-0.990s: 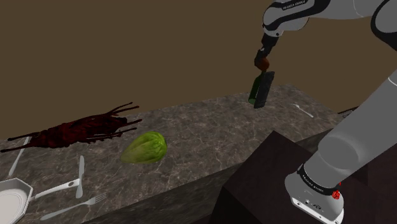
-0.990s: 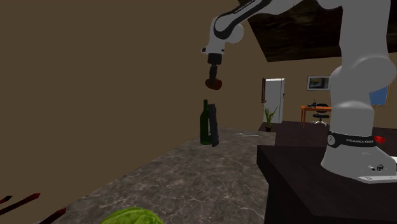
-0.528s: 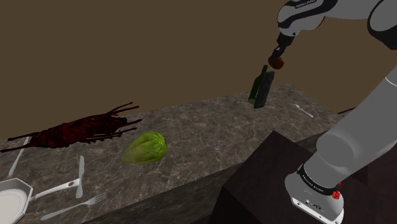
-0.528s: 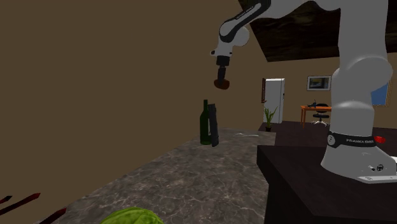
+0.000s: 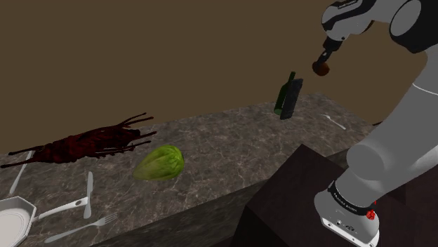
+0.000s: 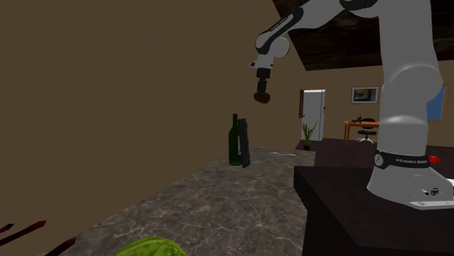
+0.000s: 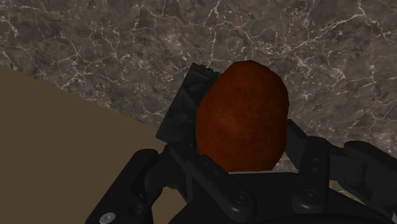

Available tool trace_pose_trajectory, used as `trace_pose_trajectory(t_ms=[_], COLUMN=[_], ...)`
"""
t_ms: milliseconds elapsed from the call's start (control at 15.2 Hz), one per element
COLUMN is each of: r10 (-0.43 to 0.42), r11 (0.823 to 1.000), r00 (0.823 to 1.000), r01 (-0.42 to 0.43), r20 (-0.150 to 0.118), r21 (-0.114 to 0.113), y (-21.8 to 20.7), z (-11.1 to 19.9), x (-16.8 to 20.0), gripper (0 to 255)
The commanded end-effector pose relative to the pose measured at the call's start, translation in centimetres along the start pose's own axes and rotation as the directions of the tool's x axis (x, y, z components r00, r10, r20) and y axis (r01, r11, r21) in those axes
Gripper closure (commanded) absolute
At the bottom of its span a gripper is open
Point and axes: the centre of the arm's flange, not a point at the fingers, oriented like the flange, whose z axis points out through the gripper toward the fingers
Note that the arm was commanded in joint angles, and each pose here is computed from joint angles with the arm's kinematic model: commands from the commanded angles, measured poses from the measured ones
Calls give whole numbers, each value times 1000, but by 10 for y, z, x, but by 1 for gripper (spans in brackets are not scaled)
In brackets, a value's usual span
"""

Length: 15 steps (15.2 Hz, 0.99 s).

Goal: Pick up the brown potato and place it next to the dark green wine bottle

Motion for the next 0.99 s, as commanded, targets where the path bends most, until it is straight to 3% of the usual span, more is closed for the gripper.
trace_pose_trajectory(t_ms=[0, 924], r10=[-2, -2], r11=[1000, 1000], r00=[1000, 1000], r01=[2, 2], r20=[0, 0], r21=[0, 0], y=[3, -3], z=[9, 82], x=[-7, -15], gripper=[255, 255])
